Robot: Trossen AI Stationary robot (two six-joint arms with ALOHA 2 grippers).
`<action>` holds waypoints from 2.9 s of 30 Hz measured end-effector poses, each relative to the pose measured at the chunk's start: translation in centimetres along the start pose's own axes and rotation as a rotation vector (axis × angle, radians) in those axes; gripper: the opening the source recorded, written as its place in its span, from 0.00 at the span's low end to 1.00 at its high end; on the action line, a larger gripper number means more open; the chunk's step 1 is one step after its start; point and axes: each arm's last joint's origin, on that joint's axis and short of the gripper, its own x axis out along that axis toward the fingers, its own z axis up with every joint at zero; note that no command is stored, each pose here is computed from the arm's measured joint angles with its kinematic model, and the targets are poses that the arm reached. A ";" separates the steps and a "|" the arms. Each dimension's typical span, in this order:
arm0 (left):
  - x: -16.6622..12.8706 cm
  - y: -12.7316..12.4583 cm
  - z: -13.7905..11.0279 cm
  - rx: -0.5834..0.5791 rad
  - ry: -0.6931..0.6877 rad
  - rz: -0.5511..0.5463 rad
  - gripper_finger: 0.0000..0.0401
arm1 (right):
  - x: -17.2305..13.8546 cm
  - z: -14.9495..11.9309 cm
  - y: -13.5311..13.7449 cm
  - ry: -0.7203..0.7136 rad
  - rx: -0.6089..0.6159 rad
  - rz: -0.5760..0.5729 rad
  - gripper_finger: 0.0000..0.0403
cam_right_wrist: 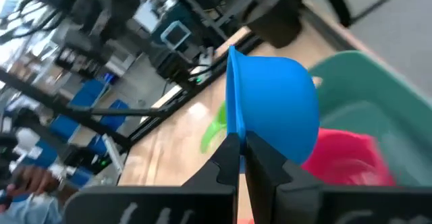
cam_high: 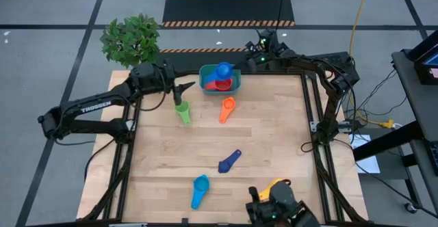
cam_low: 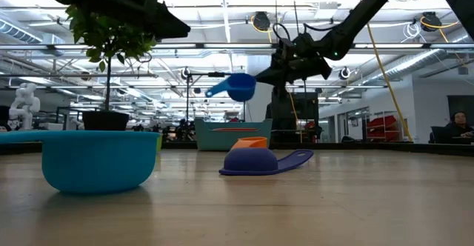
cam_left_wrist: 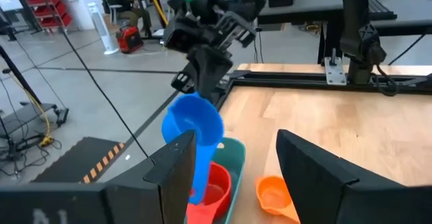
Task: Nest measuring cups in basket
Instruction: Stack the blue measuring cup on top of the red measuring cup in the blue bin
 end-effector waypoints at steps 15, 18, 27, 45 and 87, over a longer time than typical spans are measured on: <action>0.0 -0.4 0.0 -0.009 0.008 -0.020 0.52 | 1.2 -2.0 -2.9 0.052 0.109 -0.018 0.00; 0.0 -0.5 0.0 0.000 0.008 -0.022 0.52 | 1.2 -2.3 -2.9 0.063 0.114 -0.029 0.00; 0.0 -0.5 -0.1 0.000 0.013 -0.023 0.52 | 1.2 -2.7 -3.2 0.076 0.126 -0.104 0.02; 0.0 -0.5 -0.1 0.000 0.015 -0.025 0.52 | 1.3 -2.8 -3.6 0.060 0.083 -0.255 0.20; -0.2 1.0 -0.5 0.034 0.061 0.148 0.52 | 15.9 -0.2 3.3 0.548 -0.708 -0.575 0.72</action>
